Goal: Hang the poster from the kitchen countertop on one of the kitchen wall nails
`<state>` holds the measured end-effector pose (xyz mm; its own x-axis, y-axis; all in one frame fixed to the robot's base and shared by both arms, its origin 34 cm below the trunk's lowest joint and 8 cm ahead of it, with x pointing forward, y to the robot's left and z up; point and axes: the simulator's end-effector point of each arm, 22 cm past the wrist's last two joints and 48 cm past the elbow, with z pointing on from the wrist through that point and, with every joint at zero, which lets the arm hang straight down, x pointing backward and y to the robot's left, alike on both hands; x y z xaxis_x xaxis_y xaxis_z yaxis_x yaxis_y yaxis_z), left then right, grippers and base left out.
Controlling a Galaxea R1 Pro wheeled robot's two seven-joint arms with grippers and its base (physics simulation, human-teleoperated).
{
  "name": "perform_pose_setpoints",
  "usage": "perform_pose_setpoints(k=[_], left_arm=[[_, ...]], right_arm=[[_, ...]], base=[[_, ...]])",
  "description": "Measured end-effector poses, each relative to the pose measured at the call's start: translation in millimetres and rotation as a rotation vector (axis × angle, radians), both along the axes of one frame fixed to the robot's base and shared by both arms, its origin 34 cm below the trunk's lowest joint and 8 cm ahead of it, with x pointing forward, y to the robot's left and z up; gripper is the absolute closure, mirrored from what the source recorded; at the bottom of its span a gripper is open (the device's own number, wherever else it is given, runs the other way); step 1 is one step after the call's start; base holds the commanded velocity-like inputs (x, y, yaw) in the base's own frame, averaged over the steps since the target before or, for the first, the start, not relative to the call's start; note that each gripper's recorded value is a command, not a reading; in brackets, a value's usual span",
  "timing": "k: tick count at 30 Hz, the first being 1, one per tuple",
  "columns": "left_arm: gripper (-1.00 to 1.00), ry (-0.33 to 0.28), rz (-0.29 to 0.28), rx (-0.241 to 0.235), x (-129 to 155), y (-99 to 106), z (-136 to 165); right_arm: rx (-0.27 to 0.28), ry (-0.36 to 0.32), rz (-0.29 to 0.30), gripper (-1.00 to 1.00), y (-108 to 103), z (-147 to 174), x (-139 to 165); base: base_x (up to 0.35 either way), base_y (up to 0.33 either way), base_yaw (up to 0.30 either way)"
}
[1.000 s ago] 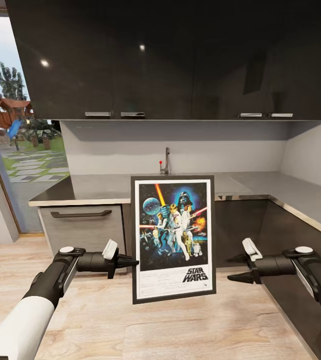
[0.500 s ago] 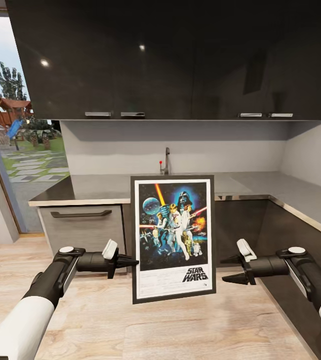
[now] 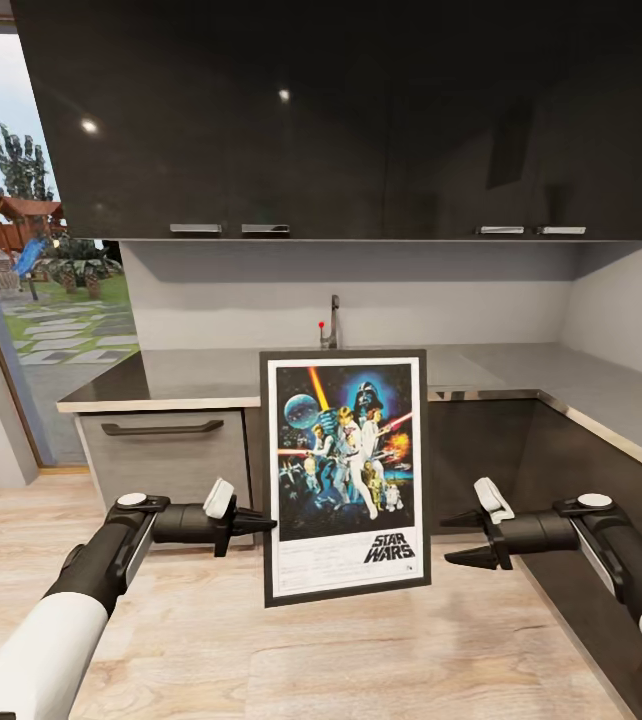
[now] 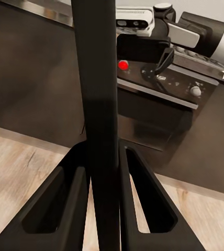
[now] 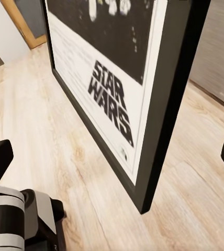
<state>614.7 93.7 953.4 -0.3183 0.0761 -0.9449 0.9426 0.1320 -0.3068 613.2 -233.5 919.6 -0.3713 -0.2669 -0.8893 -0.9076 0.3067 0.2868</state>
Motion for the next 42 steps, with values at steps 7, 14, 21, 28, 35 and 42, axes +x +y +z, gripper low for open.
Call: perform_pose_setpoints(k=[7, 14, 21, 28, 35, 42], left_arm=[[1.0, 0.001, 0.002, -0.001, 0.4, 0.6, -0.2], [1.0, 0.001, 0.004, -0.001, 0.7, 1.4, -0.1], [1.0, -0.002, 0.026, -0.014, 4.9, 8.8, 3.2], [1.0, -0.008, 0.056, -0.038, 10.4, 16.9, 8.9], [1.0, -0.008, 0.053, -0.038, 10.0, 15.8, 9.0], [1.0, -0.008, 0.045, -0.034, 8.5, 12.7, 8.1]], right_arm=[[0.055, -0.013, 0.0, -1.0, 4.3, 11.4, 0.9], [0.089, -0.02, -0.003, -1.0, 5.6, 17.9, 1.5], [0.136, -0.028, -0.01, -1.0, 5.7, 25.5, 1.9], [0.161, -0.047, -0.011, -1.0, 4.9, 30.1, 2.4], [0.163, -0.05, -0.009, -1.0, 5.4, 30.1, 2.3], [0.163, -0.05, -0.008, -1.0, 5.8, 29.8, 2.2]], base=[[0.0, 0.0, 0.0], [0.0, 0.0, 0.0], [0.0, 0.0, 0.0], [0.0, 0.0, 0.0], [0.0, 0.0, 0.0], [0.0, 0.0, 0.0]])
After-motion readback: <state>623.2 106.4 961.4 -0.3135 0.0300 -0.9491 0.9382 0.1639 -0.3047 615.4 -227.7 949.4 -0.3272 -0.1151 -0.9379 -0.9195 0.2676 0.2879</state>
